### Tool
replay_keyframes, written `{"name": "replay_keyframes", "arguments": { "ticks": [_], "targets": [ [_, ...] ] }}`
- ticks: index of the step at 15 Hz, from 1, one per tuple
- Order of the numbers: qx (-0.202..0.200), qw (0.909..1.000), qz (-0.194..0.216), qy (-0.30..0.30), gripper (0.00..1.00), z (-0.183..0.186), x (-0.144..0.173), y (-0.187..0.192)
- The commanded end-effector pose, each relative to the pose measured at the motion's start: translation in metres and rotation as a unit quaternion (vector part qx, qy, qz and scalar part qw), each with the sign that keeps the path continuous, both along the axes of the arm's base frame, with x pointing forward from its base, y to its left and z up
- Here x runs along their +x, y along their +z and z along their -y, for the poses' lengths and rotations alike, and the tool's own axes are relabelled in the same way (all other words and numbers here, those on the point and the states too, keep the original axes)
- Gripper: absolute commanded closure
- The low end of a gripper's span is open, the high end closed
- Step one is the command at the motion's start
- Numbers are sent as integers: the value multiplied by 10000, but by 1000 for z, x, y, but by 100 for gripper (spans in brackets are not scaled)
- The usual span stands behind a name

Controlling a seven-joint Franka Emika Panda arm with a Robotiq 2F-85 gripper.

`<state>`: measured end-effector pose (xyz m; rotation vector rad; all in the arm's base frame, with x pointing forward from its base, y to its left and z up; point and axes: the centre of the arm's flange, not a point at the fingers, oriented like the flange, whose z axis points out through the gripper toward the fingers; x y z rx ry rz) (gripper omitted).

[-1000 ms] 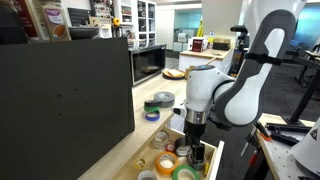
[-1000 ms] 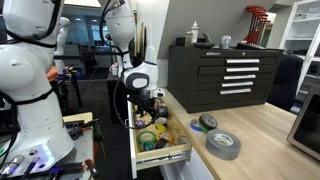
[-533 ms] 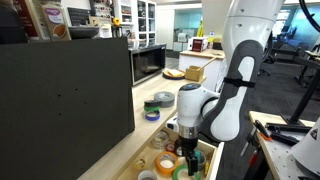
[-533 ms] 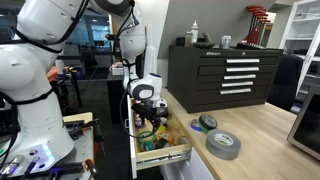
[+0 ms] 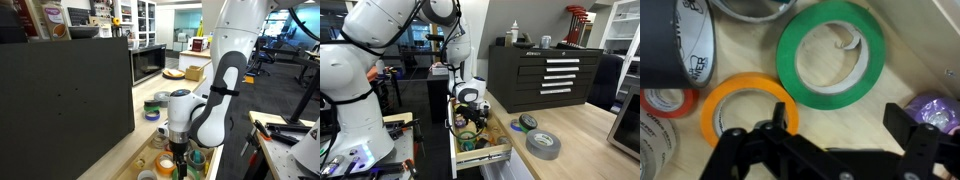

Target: Take the orange masking tape out of the open drawer and place it on top of the grey masking tape on the counter

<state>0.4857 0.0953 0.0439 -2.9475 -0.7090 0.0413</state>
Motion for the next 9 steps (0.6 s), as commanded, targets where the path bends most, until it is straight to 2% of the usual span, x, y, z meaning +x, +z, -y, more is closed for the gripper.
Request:
{"name": "replay_keyframes", "arguments": {
  "ticks": [1,9],
  "targets": [
    [114,9999,-40,-72,0,-2,17,-16],
    [210,9997,49,-110,0,-3,40,-37]
  ]
}}
